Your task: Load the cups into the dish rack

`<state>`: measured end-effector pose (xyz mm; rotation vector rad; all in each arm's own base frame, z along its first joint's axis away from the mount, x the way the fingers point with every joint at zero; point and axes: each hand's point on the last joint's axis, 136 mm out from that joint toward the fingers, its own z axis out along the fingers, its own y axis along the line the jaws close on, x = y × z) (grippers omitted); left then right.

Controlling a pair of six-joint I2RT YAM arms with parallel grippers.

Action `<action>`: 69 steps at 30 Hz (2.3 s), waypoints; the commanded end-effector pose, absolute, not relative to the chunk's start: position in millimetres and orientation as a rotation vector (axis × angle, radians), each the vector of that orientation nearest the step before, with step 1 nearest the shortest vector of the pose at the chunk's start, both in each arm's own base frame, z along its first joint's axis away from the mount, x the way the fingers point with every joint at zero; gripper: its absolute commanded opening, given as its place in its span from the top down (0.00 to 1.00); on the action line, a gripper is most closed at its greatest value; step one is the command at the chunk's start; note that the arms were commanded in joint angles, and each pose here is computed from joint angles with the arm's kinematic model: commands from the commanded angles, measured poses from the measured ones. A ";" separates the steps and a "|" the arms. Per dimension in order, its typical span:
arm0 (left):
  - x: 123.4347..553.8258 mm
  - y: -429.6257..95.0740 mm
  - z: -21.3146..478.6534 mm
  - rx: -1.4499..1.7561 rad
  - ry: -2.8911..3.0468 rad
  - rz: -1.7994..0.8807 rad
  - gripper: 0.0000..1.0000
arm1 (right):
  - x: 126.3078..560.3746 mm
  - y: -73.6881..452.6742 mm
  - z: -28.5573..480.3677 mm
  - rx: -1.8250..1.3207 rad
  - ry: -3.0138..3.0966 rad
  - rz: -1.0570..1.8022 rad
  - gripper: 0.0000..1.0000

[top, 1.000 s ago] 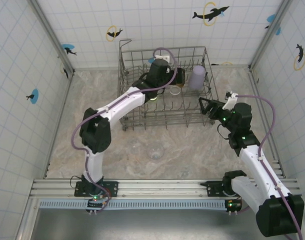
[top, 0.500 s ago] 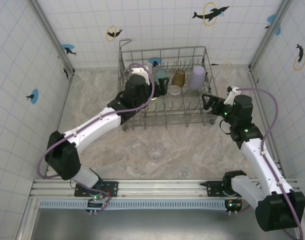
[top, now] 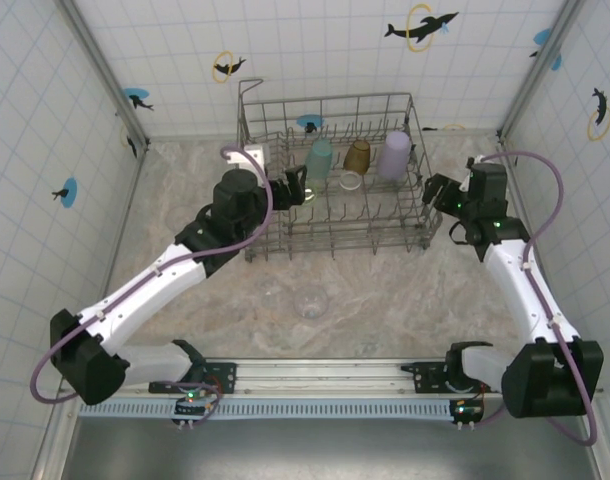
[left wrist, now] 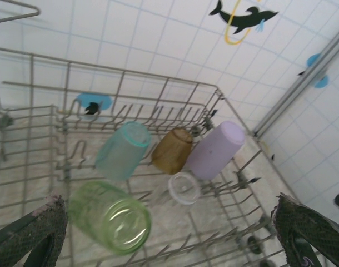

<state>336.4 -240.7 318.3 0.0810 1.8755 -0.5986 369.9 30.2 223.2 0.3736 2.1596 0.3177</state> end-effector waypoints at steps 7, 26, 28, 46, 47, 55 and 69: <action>319.4 -199.4 265.7 0.094 2.008 -0.369 0.03 | 386.7 -16.6 201.8 0.538 2.219 0.176 0.00; 313.3 -179.7 205.7 0.040 2.187 -0.335 0.02 | 408.6 -43.6 126.1 0.640 2.420 0.104 0.33; 313.3 -179.8 203.3 0.036 2.194 -0.348 0.02 | 408.2 -43.4 118.8 0.644 2.438 0.104 0.36; 316.3 -184.5 220.3 -0.027 2.181 -0.495 0.02 | 409.9 -43.8 88.2 0.655 2.517 0.087 0.86; 316.4 -185.4 220.1 -0.028 2.183 -0.500 0.02 | 410.0 -44.3 88.3 0.655 2.515 0.086 0.89; 316.5 -190.4 219.3 -0.030 2.193 -0.531 0.02 | 404.9 -45.6 97.4 0.644 2.501 0.072 1.00; 321.1 -200.6 222.5 -0.052 2.187 -0.597 0.02 | 410.1 -37.6 166.8 0.599 2.297 0.181 1.00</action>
